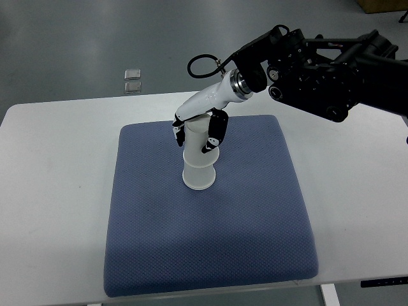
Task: Stack paper cups
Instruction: 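Open the right hand and lift it away from the stacked cups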
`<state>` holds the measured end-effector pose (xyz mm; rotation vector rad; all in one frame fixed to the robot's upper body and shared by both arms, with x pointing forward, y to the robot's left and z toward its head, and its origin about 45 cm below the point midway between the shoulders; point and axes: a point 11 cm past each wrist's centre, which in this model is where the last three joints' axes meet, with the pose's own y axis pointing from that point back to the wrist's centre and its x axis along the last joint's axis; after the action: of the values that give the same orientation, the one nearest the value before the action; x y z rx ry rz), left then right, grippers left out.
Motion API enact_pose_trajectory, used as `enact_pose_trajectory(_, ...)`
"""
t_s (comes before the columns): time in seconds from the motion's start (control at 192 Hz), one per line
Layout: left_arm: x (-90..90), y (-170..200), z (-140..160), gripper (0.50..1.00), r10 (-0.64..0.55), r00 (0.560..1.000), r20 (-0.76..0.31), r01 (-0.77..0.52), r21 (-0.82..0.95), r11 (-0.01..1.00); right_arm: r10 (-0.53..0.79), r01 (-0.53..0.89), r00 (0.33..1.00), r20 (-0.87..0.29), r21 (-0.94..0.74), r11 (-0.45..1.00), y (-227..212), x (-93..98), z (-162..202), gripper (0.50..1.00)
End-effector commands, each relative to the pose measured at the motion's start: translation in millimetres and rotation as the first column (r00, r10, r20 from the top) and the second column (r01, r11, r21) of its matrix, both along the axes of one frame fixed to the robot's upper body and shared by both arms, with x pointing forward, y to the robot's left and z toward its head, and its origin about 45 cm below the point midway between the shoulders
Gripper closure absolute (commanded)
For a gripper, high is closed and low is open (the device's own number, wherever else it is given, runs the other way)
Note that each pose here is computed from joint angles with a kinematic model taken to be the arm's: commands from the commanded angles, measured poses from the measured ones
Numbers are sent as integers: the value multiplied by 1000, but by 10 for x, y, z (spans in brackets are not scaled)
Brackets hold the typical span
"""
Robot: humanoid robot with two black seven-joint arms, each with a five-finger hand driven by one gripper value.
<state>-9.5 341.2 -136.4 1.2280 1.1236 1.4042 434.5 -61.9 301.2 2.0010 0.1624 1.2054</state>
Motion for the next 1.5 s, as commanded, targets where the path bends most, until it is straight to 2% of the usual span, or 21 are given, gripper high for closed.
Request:
enact_pose_trajectory(0.0,0,1,0,500,0,1000,0,0,1,1000,-7,7,1000,-2,0,1000,-15,6,-23,738)
enact_pose_trajectory(0.042,0,-1,0,500,0,1000,0,0,-1,1000,-6,6,1000,-3,3,1000,-7,3,-27,687)
enact_pose_trajectory(0.052,0,-1,0,500,0,1000,0,0,-1,1000,-6,6,1000,-3,3,1000,-7,3,-27,687)
enact_pose_trajectory(0.089,0,1,0,500,0,1000,0,0,1,1000,-7,7,1000,-5,3,1000,-7,2,-27,628)
enact_pose_trajectory(0.172,0,-1,0,500,0,1000,0,0,-1,1000,-9,9,1000,-9,11,1000,-1,1,-20,605)
enact_pose_trajectory(0.444,0,1,0,500,0,1000,0,0,1,1000,11,-10,1000,-15,15,1000,95,-39,-10,599)
enact_pose_trajectory(0.83,0,-1,0,500,0,1000,0,0,-1,1000,-6,5,1000,21,19,1000,38,48,227,599)
enact_pose_trajectory(1.059,0,1,0,500,0,1000,0,0,1,1000,-74,73,996,50,16,997,-232,205,336,599)
enact_pose_trajectory(1.268,0,1,0,500,0,1000,0,0,1,1000,-211,209,972,104,37,977,-764,483,517,597)
enact_pose_trajectory(1.362,0,-1,0,500,0,1000,0,0,-1,1000,-338,320,936,98,161,933,-1111,657,809,597)
enact_pose_trajectory(1.492,0,-1,0,500,0,1000,0,0,-1,1000,-444,405,895,30,359,841,-1296,790,1109,595)
